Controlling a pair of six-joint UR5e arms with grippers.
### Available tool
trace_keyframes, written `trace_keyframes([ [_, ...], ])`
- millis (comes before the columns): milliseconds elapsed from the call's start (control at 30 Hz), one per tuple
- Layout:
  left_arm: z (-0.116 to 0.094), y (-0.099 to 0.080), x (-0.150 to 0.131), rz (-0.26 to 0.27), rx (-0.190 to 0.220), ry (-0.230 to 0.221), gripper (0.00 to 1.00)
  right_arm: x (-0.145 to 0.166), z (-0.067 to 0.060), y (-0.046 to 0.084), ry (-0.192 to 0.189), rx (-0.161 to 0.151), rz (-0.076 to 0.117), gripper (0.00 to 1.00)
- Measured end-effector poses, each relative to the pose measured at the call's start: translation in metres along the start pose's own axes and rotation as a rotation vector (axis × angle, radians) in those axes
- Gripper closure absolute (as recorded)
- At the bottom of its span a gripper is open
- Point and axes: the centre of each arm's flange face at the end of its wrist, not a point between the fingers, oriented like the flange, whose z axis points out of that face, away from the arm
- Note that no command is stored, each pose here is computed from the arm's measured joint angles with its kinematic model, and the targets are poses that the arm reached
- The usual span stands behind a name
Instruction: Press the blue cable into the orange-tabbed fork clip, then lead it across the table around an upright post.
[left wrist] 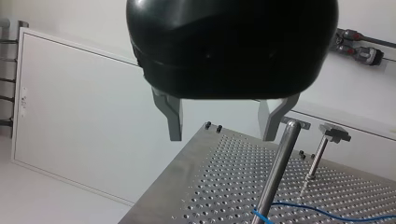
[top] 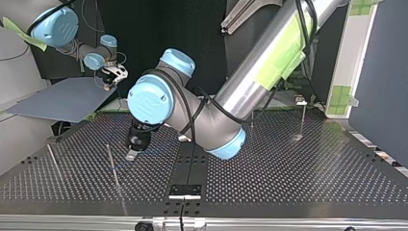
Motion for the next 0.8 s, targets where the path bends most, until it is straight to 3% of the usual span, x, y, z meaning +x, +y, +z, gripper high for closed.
trace_keyframes([
  [633, 0.002, 0.002, 0.013, -0.003, -0.034, 0.023, 0.14, 0.0, 0.0, -0.003, -0.005, 0.014, -0.001, 1.0],
  [800, 0.001, 0.005, 0.013, -0.004, -0.062, 0.02, 0.14, -0.001, 0.0, -0.004, -0.006, 0.016, -0.002, 1.0],
])
